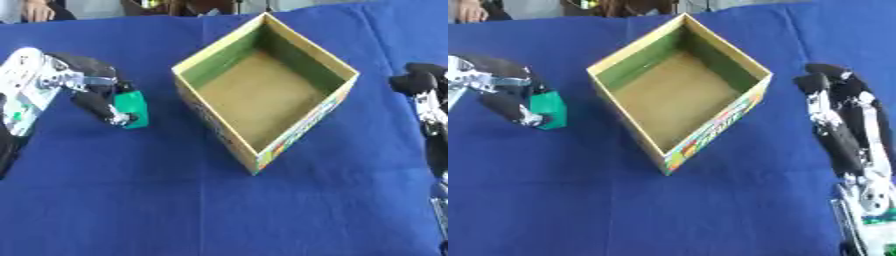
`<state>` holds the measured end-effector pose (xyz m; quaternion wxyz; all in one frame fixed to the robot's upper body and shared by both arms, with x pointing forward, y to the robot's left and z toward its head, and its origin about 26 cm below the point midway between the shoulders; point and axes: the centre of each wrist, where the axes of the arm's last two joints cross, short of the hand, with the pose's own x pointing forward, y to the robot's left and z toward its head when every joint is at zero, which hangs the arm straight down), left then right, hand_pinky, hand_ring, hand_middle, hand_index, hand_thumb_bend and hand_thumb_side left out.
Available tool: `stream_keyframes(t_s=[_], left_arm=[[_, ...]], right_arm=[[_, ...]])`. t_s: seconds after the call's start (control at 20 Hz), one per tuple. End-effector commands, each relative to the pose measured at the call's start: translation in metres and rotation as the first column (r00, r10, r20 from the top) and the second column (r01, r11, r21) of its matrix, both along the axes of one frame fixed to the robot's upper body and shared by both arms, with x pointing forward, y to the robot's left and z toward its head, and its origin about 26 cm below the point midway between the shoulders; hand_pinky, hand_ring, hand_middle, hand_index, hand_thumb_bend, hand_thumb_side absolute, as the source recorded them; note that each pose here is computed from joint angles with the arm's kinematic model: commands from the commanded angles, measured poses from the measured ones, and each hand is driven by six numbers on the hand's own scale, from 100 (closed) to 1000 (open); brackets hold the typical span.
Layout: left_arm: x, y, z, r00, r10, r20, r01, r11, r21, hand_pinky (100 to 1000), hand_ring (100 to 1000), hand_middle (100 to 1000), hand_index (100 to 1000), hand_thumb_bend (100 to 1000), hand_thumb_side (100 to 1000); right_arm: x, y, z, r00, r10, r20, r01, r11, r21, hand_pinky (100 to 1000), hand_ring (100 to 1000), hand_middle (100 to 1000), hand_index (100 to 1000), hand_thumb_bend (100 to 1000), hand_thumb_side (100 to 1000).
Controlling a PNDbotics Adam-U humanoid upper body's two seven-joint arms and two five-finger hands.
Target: Pick up objects on the table and place them in the box.
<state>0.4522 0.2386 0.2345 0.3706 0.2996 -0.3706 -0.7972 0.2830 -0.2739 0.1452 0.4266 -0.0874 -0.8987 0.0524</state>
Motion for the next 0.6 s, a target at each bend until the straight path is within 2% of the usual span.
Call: stream_keyframes(t_s=[0.05,0.3,0.35,0.4,0.5,0.55,0.6], left_arm=[[0.0,0.005,0.009,1.0,-0.016,0.003,0.016,0.999,0.043,639,676,723,903,528,771],[-0.001,0.003,0.014,1.0,-0.016,0.018,0.016,0.999,0.03,586,610,627,827,389,761],[-0.001,0.002,0.016,1.0,-0.017,0.024,0.016,1.0,0.026,586,610,627,827,389,761],[-0.002,0.002,0.018,0.999,-0.016,0.029,0.016,1.0,0.024,558,584,591,781,332,747],[-0.003,0.001,0.022,0.999,-0.014,0.044,0.013,1.0,0.024,542,571,574,759,300,734],[-0.004,0.001,0.024,0.998,-0.012,0.054,0.01,1.0,0.027,530,556,548,725,243,717],[-0.005,0.0,0.026,0.998,-0.009,0.062,0.007,1.0,0.031,526,551,536,704,223,712]], right_arm=[[-0.002,-0.001,0.007,1.0,-0.006,0.027,0.006,1.0,-0.001,782,713,562,731,100,534],[-0.002,-0.001,0.006,1.0,-0.005,0.023,0.005,1.0,-0.001,783,713,561,730,100,536],[-0.002,-0.001,0.006,1.0,-0.004,0.022,0.004,1.0,-0.001,783,713,561,730,100,536],[-0.002,-0.001,0.006,1.0,-0.004,0.021,0.004,1.0,-0.002,783,714,561,730,100,534],[-0.002,-0.001,0.006,1.0,-0.004,0.019,0.004,1.0,-0.002,783,713,561,730,100,534],[-0.002,-0.001,0.006,1.0,-0.003,0.019,0.003,1.0,-0.002,784,713,561,730,100,534],[-0.002,-0.001,0.006,1.0,-0.003,0.019,0.003,1.0,-0.002,784,713,561,730,100,534]])
